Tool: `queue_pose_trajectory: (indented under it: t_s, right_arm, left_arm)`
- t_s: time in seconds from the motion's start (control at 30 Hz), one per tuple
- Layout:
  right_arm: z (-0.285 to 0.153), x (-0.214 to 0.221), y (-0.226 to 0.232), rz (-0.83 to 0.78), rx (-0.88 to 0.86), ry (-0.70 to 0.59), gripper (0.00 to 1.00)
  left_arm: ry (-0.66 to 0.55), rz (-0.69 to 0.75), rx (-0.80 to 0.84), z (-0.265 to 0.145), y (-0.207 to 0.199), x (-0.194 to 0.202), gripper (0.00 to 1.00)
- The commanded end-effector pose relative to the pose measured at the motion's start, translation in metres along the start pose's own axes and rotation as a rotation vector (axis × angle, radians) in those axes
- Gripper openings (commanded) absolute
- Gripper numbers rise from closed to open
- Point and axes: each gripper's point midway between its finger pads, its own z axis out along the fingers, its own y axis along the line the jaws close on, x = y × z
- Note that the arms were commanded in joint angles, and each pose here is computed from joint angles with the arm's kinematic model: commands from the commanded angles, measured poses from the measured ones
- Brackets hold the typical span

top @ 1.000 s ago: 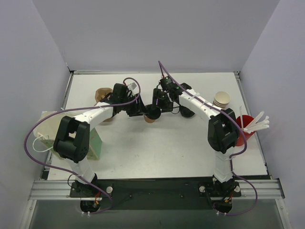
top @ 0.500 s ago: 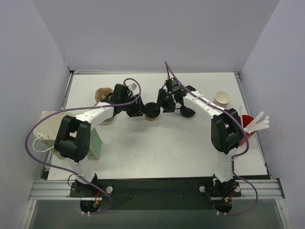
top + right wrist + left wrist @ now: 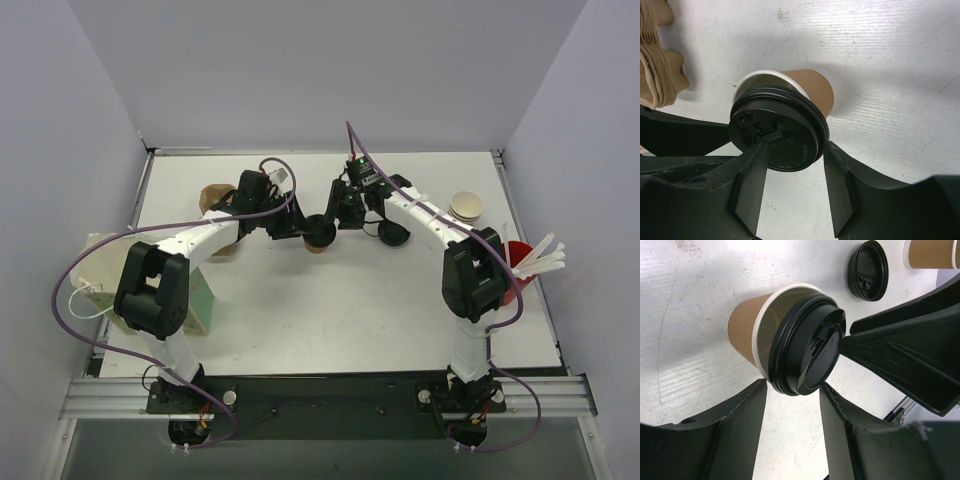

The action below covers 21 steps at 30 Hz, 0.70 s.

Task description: Pack the takeout coffee

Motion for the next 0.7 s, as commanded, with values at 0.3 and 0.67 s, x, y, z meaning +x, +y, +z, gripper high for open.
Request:
queue_pose_trajectory:
  t_s: [0.3,0.67]
  right_arm:
    - [0.004,0.002,0.004,-0.001,0.038,0.028,0.43]
    - [0.005,0.003,0.007,-0.018,0.044,0.036,0.43]
  left_arm:
    - [-0.052,0.055,0.009,-0.001,-0.013,-0.026,0.57]
    - [-0.063,0.097,-0.066,0.006,-0.003,-0.042,0.57]
